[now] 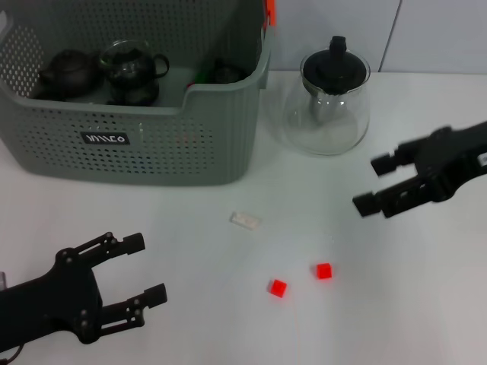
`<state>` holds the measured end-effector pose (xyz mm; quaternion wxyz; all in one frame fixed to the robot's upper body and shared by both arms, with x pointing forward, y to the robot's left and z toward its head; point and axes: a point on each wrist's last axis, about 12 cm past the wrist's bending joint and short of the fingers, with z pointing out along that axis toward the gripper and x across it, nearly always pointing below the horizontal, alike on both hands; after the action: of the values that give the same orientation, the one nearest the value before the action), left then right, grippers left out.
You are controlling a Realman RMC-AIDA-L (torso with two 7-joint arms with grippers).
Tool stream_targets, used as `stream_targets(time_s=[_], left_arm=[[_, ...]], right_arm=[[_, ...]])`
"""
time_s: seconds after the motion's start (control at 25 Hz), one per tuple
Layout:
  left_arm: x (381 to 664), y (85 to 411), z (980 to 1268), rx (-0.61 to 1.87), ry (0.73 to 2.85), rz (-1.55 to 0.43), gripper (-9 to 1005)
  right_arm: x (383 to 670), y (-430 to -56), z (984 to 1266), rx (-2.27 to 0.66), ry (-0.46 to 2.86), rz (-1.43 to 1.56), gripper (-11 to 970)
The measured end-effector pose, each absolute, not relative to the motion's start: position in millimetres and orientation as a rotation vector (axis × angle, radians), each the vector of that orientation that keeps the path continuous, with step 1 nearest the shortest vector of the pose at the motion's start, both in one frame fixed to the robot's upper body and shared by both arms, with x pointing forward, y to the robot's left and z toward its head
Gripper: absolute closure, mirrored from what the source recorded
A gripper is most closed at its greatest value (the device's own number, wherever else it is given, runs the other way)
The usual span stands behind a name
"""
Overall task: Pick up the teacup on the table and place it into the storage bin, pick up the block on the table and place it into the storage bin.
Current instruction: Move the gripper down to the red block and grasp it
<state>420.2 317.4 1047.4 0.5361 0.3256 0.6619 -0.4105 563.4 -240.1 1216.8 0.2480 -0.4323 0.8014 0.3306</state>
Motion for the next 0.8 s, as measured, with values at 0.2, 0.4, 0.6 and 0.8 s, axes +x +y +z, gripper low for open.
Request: stream_targets(time_s=[0.2,0.4,0.6,0.8], left_arm=[[421.5,314.8,1046.0,0.769,1.579,-0.976,168],[421.6,314.0,1045.6,0.749,1.572,-0.976,172],[421.7,314.3,1045.3,0.738,1.572,-0.971,172],[422.5,313.1,1043.3,0.726,1.581,-0.968,172]], right_arm=[[570.5,-207.4,1197.1,-1.241,2.428,0.714,86],[571.8,-175.1,1178.1,-1.390,2.463,0.572,225],[575.5,-156.5,1156.3,-1.477,2.464,0.514,335],[579.1,-145.5,1135.6,-1.502,2.479,0.479,428]])
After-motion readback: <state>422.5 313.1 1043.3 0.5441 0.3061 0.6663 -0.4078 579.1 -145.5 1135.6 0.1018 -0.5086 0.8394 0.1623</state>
